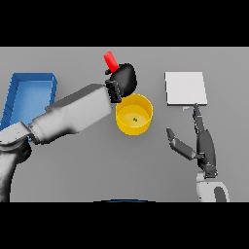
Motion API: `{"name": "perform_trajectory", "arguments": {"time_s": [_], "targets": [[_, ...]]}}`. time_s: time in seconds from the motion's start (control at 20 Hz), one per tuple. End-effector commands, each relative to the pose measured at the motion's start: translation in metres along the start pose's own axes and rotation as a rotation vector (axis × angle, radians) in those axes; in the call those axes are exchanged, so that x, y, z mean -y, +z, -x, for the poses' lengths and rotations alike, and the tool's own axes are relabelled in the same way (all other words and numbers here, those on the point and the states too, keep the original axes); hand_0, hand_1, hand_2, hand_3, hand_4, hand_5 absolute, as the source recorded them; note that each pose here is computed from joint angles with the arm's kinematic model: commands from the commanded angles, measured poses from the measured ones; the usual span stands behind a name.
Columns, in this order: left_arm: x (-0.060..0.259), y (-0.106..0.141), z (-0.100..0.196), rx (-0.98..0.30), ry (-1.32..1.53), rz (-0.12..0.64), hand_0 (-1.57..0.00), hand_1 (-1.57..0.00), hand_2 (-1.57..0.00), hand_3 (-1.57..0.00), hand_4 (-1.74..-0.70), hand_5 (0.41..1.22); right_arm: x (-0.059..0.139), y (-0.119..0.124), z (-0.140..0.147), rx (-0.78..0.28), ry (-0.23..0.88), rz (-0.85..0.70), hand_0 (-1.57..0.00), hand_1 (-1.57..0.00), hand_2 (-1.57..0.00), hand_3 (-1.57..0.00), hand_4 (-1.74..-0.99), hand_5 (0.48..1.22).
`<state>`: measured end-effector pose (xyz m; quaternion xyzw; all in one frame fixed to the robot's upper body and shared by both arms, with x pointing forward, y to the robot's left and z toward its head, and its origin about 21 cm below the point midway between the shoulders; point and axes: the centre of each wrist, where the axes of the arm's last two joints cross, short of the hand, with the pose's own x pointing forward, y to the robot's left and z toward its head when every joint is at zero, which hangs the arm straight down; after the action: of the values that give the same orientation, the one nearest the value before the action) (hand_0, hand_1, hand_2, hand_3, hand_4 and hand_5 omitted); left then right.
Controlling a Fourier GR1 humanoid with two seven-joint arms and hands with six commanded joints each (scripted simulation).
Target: Pick up the red beaker and tilt it to pour out 1 green nut into yellow bowl. Pick up the yellow bowl and place it on the metallic measuring scale.
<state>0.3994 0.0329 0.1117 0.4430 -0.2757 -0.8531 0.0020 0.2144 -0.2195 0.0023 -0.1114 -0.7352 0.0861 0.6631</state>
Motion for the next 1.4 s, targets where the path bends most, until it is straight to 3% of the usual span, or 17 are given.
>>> {"name": "perform_trajectory", "arguments": {"time_s": [0.0,0.3,0.45,0.5,0.55,0.65,0.85,1.1,1.35], "targets": [[-0.003,0.0,0.001,0.005,-0.032,-0.001,-1.57,-1.57,-1.57,-1.57,-1.73,1.221,0.001,0.001,0.001,0.004,-0.001,-0.004,0.0,0.0,0.0,0.0,-1.214,0.589],[-0.015,-0.001,0.011,0.038,-0.163,-0.017,-1.57,-1.57,-1.57,-1.57,-1.73,1.221,0.002,-0.001,0.001,0.027,0.029,-0.001,0.0,0.0,0.0,0.0,-1.207,0.594],[-0.026,0.006,0.045,-0.011,-0.152,-0.041,-1.57,-1.57,-1.57,-1.57,-1.73,1.221,-0.001,0.001,0.001,0.031,0.026,-0.006,0.0,0.0,0.0,0.0,-1.209,0.592],[-0.031,0.01,0.063,-0.045,-0.14,-0.054,-1.57,-1.57,-1.57,-1.49,-1.73,1.221,-0.001,-0.001,-0.001,0.037,0.027,-0.006,0.0,0.0,0.0,0.0,-1.203,0.592],[-0.037,0.015,0.076,-0.085,-0.127,-0.062,-1.57,-1.57,-1.4,-1.51,-1.68,1.221,0.0,-0.001,0.0,0.034,0.027,-0.007,0.0,0.0,0.0,0.0,-1.201,0.592],[-0.047,0.027,0.11,-0.148,-0.077,-0.09,-1.57,-1.57,-1.46,-1.04,-1.7,1.221,-0.002,-0.003,-0.004,0.038,0.004,-0.016,0.0,0.0,0.0,0.0,-1.186,0.596],[-0.046,0.052,0.172,-0.314,0.121,-0.108,-1.57,-1.57,-1.53,-1.35,-1.71,1.221,0.0,-0.008,-0.003,0.029,-0.044,-0.023,0.0,0.0,0.0,0.0,-1.183,0.595],[0.023,0.084,0.229,-0.594,0.704,-0.136,-1.57,-1.57,-1.56,-1.36,-1.73,1.221,0.001,-0.01,-0.002,0.048,-0.05,-0.038,0.0,0.0,0.0,0.0,-1.222,0.592],[0.113,0.115,0.236,-0.735,1.153,-0.264,-1.57,-1.57,-1.57,-1.43,-1.74,1.221,0.003,-0.01,0.004,0.061,-0.035,-0.044,0.0,0.0,0.0,0.0,-1.222,0.586]]}}
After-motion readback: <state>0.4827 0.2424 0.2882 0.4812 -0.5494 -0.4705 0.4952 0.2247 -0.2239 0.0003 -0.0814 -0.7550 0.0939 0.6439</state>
